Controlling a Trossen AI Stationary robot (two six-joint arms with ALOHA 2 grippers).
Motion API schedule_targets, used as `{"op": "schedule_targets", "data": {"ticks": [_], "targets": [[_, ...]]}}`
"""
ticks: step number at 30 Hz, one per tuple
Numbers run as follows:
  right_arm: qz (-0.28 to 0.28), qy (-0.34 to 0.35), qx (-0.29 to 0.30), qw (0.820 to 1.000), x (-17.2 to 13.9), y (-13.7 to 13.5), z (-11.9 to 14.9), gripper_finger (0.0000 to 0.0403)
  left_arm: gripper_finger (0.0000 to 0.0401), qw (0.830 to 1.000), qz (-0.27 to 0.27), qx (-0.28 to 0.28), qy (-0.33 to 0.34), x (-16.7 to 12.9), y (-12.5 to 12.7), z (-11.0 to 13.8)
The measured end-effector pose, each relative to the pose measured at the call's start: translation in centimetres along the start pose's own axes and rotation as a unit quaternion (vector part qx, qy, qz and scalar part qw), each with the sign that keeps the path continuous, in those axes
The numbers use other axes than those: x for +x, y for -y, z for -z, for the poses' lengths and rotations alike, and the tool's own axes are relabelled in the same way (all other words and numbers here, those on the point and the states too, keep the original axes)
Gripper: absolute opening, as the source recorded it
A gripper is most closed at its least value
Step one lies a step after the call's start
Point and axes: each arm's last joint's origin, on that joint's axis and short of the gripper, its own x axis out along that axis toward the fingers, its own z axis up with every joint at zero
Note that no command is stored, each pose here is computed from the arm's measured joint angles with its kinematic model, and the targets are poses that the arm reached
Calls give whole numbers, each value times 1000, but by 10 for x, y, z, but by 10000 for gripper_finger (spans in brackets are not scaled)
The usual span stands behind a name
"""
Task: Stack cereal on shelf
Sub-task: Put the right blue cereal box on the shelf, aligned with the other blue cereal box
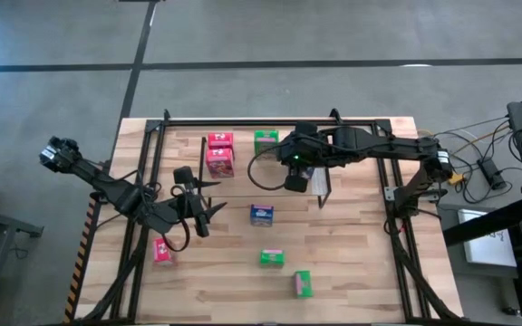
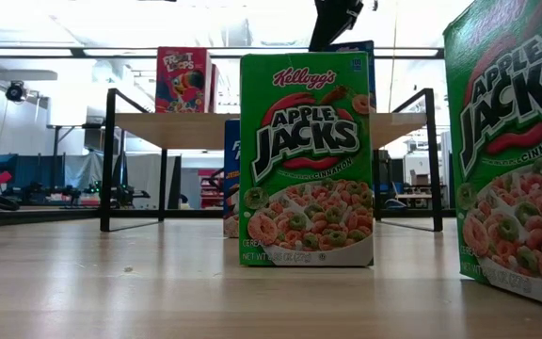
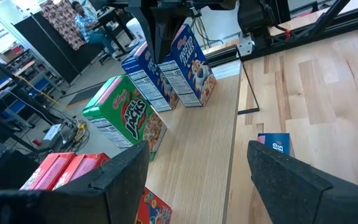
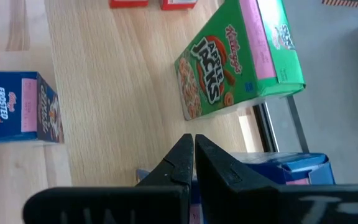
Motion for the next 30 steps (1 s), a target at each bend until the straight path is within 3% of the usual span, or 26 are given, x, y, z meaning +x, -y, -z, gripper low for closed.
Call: {"op": "schedule_targets", "data": {"ticks": [8, 16, 22, 30], "targets": [[-14, 29, 15, 999, -25, -8, -2, 9, 255, 1000, 0, 0, 0, 0, 0, 0], [-87, -36, 84, 992, -55, -17, 8, 9, 255, 1000, 0, 0, 0, 0, 0, 0], [-69, -122, 104, 985, -50, -22, 26, 9, 255, 1000, 0, -1, 0, 0, 0, 0], [-6, -141, 82, 987, -35, -22, 34, 9, 255, 1000, 0, -2, 2, 0, 0, -1]]}}
